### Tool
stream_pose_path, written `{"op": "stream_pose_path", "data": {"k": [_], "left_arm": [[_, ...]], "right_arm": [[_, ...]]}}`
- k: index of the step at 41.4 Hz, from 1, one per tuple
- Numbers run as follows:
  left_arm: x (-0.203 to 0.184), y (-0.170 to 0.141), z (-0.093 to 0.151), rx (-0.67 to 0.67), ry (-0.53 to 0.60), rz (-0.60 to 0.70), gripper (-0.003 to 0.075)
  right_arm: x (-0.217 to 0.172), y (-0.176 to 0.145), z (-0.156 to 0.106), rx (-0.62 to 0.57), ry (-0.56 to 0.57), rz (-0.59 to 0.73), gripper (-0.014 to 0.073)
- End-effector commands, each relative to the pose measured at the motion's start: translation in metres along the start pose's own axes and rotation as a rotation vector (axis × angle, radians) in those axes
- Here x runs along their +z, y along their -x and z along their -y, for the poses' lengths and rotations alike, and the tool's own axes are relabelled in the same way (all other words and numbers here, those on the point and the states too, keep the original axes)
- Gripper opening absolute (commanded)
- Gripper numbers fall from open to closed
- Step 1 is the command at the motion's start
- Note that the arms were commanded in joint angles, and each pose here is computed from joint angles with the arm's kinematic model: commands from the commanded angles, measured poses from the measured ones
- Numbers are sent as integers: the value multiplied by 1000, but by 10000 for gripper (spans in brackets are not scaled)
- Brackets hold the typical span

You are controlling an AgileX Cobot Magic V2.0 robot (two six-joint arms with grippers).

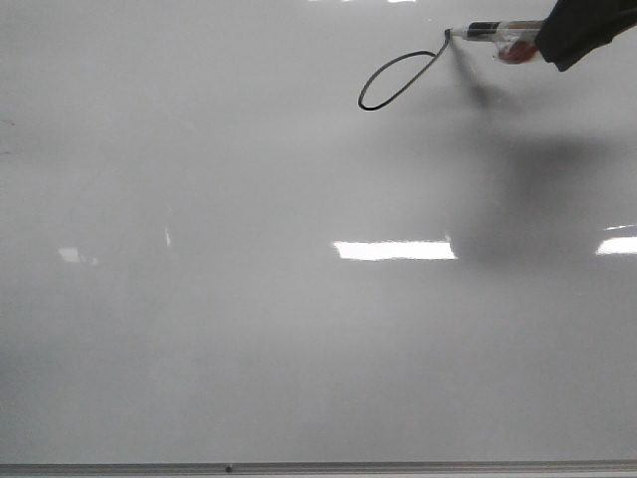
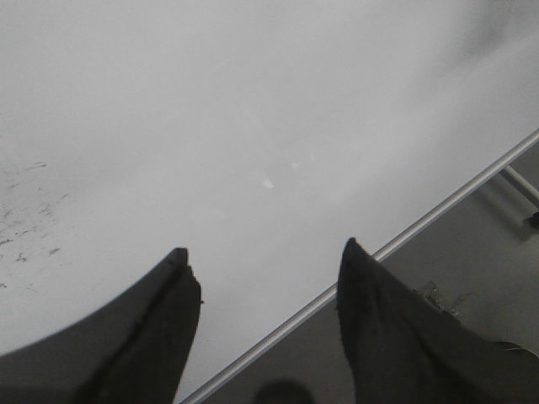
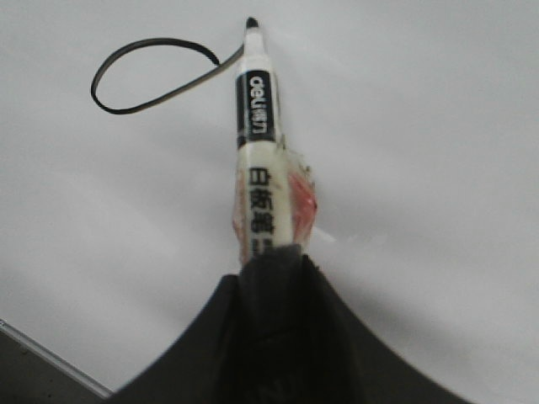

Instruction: Write number 9 on whiteboard

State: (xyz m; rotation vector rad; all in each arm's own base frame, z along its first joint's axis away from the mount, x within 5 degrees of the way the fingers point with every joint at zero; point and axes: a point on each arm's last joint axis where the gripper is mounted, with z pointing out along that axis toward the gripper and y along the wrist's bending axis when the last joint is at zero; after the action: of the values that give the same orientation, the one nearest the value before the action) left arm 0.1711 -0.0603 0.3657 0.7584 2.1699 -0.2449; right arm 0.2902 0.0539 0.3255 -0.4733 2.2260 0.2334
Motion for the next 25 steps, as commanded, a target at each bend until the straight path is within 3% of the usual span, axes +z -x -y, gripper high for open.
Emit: {"op": "stream_pose_path", "data": {"k": [1, 7, 15, 25], "left_arm": [[-9, 12, -1, -21, 28, 98, 368], [-9, 12, -1, -21, 29, 98, 368], [-9, 12, -2, -20, 31, 99, 368], [-10, 13, 1, 33, 7, 118, 368]], "right_arm": [[-6, 10, -1, -5, -4, 41, -57], [25, -8, -7, 2, 67, -105, -57], [64, -64, -33, -7, 173, -343, -57], [43, -61, -43, -52, 209, -318, -57]]}}
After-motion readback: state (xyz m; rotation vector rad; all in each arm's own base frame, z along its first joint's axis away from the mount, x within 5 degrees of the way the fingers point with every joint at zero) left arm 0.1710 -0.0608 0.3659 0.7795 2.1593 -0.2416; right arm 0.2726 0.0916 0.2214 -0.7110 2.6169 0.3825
